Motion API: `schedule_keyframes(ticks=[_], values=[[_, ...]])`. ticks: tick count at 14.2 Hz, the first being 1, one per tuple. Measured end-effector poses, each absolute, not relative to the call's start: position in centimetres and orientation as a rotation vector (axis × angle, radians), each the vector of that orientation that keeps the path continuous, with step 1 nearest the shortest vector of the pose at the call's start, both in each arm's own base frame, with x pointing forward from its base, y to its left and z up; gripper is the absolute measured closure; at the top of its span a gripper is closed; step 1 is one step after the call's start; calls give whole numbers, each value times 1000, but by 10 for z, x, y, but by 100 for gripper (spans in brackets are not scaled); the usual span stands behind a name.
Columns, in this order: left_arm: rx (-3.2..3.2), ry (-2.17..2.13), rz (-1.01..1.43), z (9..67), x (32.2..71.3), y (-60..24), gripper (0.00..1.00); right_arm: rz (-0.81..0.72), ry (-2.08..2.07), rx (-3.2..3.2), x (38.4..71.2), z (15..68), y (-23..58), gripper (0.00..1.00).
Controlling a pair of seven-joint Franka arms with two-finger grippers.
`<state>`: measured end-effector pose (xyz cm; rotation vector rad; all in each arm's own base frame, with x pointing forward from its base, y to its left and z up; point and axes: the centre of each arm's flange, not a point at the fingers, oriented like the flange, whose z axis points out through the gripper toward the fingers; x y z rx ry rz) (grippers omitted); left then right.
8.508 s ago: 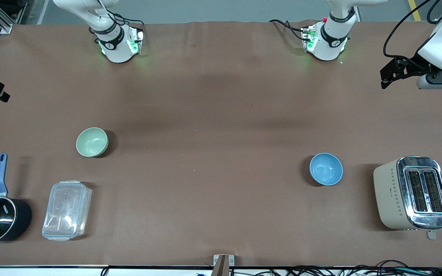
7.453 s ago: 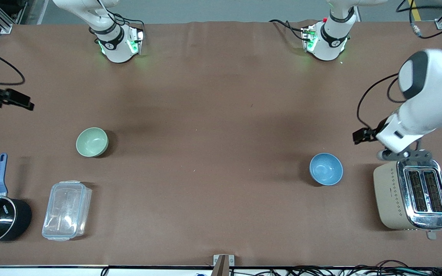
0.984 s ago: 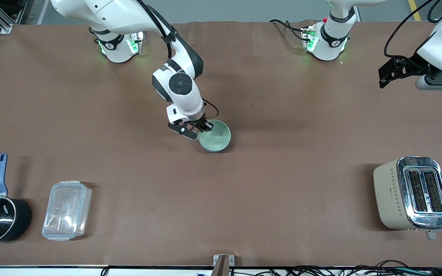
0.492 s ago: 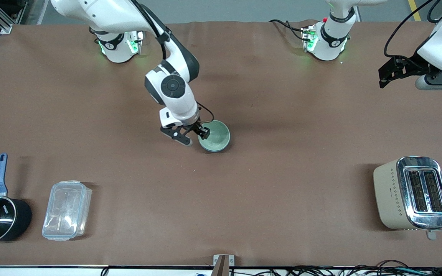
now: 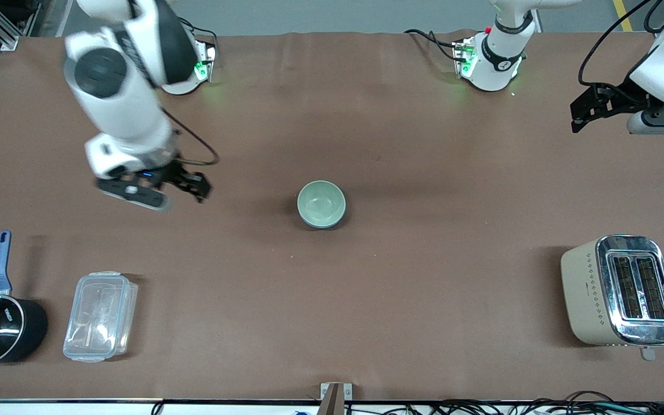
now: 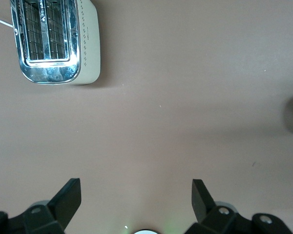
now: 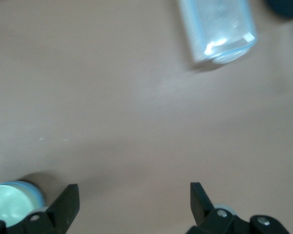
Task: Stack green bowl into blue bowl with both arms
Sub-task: 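Open the right gripper and lift it away from the stacked bowls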
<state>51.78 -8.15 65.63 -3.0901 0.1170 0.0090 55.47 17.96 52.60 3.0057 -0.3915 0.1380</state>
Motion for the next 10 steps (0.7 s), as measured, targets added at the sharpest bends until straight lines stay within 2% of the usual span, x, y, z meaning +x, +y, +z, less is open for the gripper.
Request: schedule_keyframes(ticks=[3,7,10], values=[[-3090,117,7,657,518,-82,0,195,-305,3009,552,575,96,0],[-3090,118,7,657,518,-82,0,141,-217,3074,535,646,3,0],[-3090,118,6,657,518,-82,0,210,-232,3107,523,699,-40,0]])
